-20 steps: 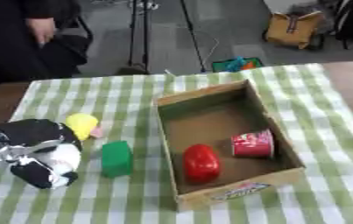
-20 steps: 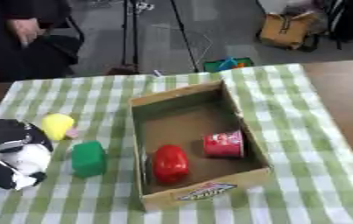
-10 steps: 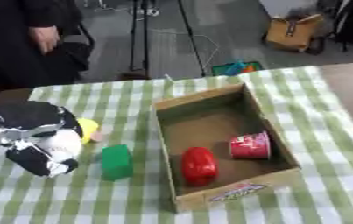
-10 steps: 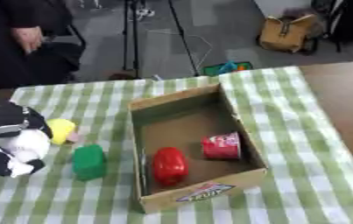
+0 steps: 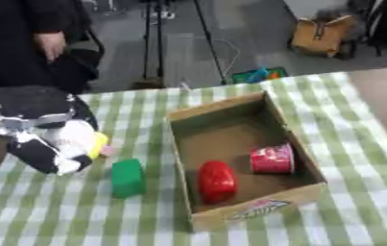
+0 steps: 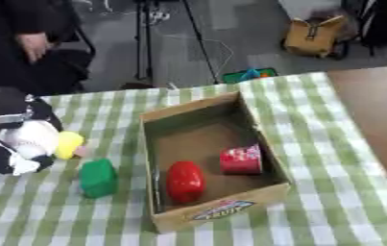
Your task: Pick up objects on the table and place them in the box.
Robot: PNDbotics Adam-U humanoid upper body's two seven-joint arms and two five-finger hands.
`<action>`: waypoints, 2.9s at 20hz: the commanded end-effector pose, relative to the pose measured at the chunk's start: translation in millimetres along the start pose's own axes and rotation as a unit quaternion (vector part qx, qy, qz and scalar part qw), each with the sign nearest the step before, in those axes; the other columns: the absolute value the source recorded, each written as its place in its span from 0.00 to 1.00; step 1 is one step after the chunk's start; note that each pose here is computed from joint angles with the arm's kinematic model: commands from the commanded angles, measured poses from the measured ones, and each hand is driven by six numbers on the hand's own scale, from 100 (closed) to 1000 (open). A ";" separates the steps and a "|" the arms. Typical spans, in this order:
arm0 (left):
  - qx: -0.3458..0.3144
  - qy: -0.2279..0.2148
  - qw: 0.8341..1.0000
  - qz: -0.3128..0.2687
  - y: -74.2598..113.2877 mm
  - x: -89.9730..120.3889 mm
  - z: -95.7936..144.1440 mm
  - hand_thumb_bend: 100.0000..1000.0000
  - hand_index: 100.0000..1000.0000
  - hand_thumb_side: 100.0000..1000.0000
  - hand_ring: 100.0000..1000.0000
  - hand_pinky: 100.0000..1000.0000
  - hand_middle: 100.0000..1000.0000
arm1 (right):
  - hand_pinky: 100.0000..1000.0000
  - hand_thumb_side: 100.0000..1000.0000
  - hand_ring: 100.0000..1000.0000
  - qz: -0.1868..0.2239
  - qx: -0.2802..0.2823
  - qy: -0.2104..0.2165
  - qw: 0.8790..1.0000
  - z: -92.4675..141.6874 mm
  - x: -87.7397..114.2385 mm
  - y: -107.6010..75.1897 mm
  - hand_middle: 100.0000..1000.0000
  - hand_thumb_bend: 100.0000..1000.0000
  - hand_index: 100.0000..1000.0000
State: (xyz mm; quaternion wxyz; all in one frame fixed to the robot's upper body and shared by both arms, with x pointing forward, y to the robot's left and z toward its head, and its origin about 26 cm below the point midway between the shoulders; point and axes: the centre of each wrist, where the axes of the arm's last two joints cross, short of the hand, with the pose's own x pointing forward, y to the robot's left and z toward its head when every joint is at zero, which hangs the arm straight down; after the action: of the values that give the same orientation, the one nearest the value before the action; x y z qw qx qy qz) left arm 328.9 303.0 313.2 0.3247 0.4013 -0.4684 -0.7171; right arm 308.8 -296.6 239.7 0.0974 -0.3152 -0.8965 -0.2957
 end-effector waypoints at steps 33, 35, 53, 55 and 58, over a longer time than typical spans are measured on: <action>0.060 -0.085 0.994 0.025 113.1 23.7 -103.4 0.00 0.45 0.26 0.33 0.00 0.40 | 0.57 0.35 0.54 -0.029 0.010 -0.013 0.999 0.3 10.8 10.3 0.39 0.00 0.55; 0.053 -0.084 0.995 0.018 112.3 27.7 -113.0 0.00 0.45 0.27 0.33 0.00 0.40 | 0.57 0.35 0.54 -0.032 0.010 -0.012 0.999 0.7 11.4 11.5 0.39 0.00 0.55; 0.035 -0.081 0.994 0.061 82.1 37.5 -171.0 0.00 0.45 0.36 0.31 0.00 0.40 | 0.57 0.35 0.54 -0.055 0.008 -0.009 0.998 1.9 16.4 21.3 0.39 0.00 0.54; 0.041 -0.078 0.993 0.077 76.8 36.3 -176.6 0.00 0.48 0.46 0.34 0.00 0.41 | 0.57 0.35 0.54 -0.058 0.008 -0.010 0.998 1.7 17.1 22.6 0.39 0.00 0.54; 0.043 -0.078 0.992 0.087 70.0 36.8 -183.9 0.00 0.52 0.50 0.37 0.01 0.43 | 0.57 0.35 0.54 -0.062 0.008 -0.009 0.998 2.1 18.0 24.3 0.39 0.00 0.54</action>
State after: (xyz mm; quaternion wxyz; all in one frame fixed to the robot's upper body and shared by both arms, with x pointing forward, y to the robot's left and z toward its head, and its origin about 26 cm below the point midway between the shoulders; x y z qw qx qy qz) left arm 480.4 169.4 309.9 0.3377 0.3022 -0.5428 -0.7071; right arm 313.7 -273.7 246.5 0.0949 -0.2768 -0.9126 -0.2857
